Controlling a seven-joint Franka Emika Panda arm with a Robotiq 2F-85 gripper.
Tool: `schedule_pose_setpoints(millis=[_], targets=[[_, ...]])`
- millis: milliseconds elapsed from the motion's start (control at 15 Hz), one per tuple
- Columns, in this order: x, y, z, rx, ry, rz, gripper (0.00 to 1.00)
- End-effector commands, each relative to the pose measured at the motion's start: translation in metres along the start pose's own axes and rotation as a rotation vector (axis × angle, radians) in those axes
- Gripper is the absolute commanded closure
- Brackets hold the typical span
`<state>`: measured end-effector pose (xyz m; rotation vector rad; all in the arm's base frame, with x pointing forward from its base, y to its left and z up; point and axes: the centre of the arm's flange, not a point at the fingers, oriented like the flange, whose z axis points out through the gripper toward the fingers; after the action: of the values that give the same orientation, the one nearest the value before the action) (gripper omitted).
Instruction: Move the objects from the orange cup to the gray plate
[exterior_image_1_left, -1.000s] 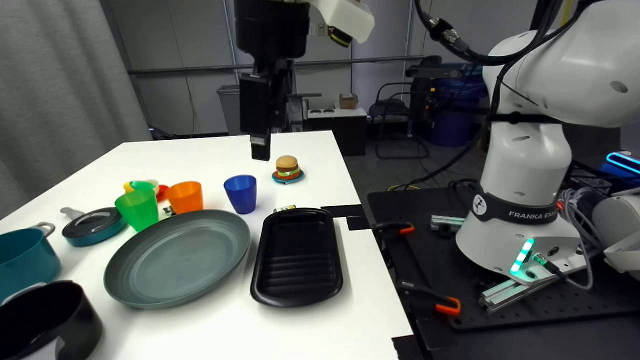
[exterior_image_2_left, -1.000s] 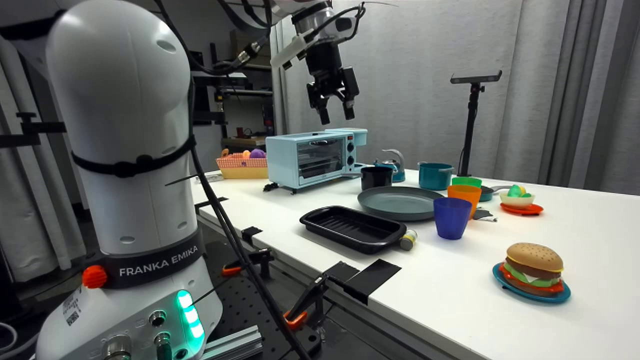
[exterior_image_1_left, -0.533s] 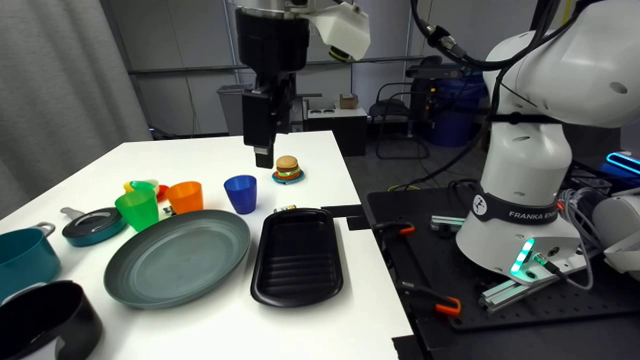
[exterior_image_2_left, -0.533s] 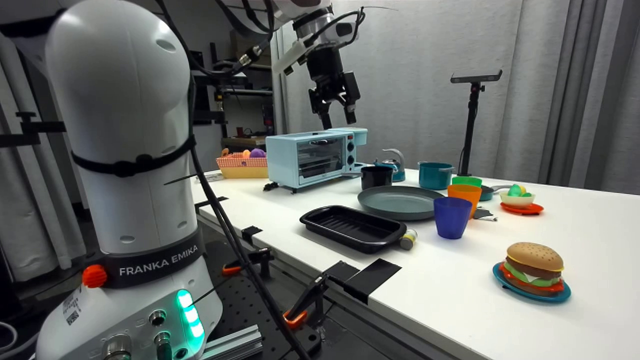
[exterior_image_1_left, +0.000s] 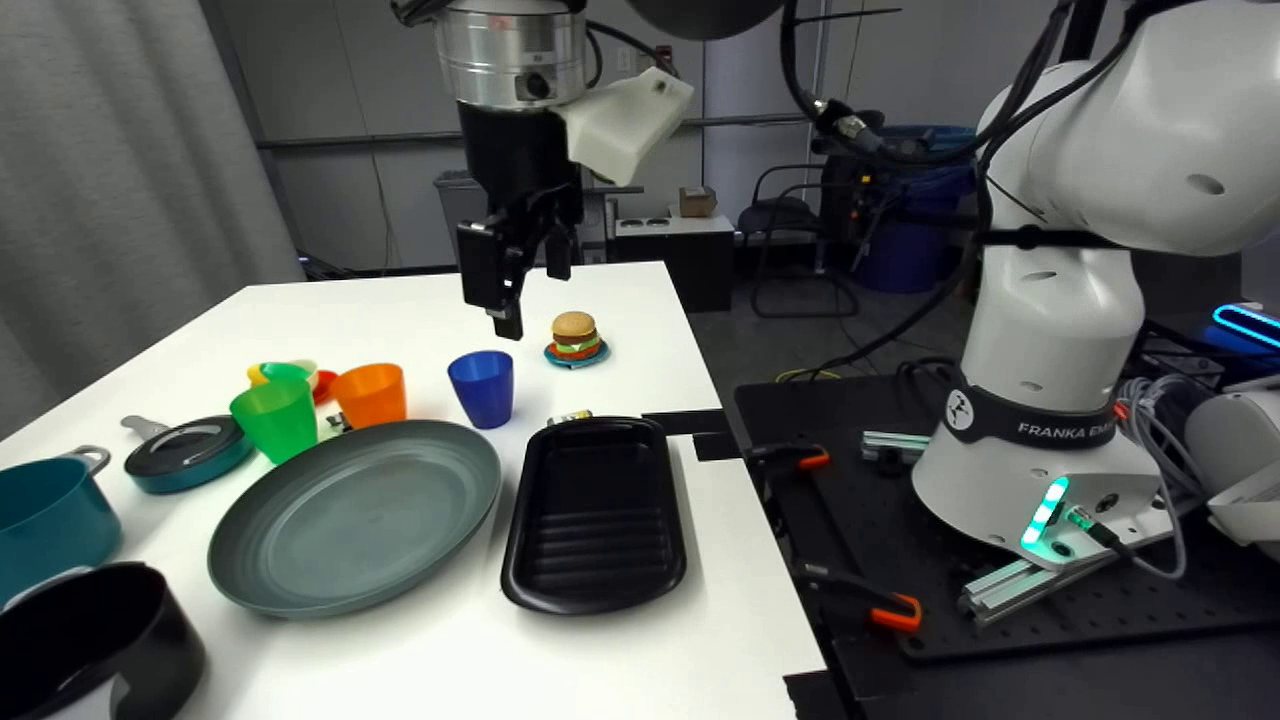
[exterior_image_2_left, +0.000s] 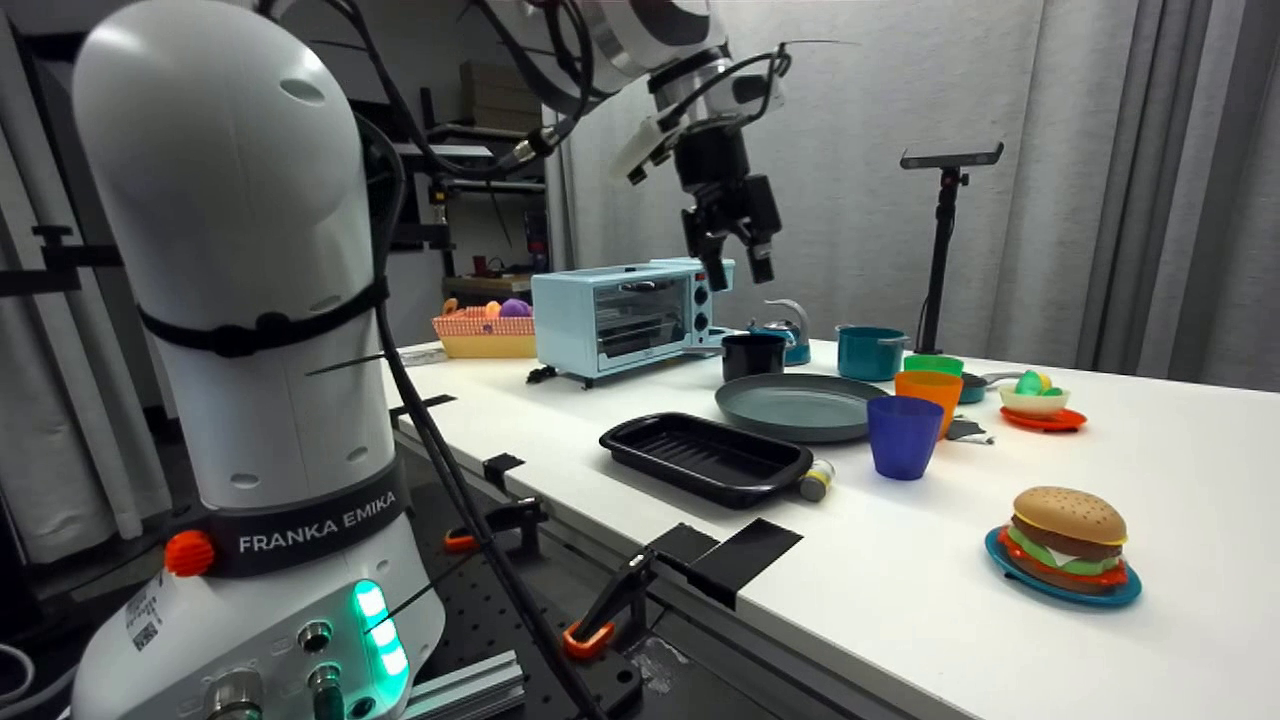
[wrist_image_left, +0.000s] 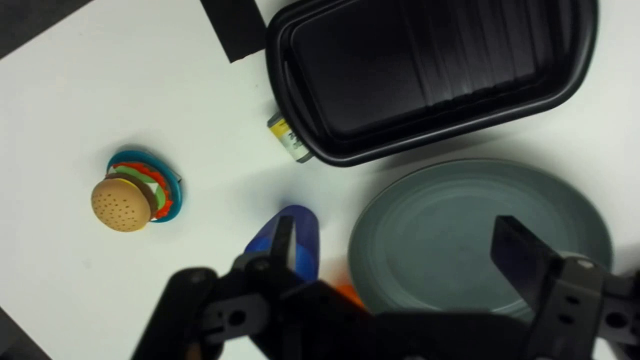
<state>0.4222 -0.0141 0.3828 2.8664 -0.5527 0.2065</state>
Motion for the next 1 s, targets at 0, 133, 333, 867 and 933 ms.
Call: schedule_pose_setpoints(millis=[0, 133, 333, 867, 933], targets=[[0.072, 0.036, 0.042, -0.028, 0.003, 0.107, 0.0], [0.093, 0.053, 0.057, -0.04, 0.006, 0.142, 0.0], [0.12, 0.058, 0.078, -0.033, 0.008, 0.179, 0.0], [0.176, 0.05, 0.125, -0.028, 0.045, 0.265, 0.0], [0.182, 0.051, 0.13, -0.033, 0.045, 0.277, 0.0]])
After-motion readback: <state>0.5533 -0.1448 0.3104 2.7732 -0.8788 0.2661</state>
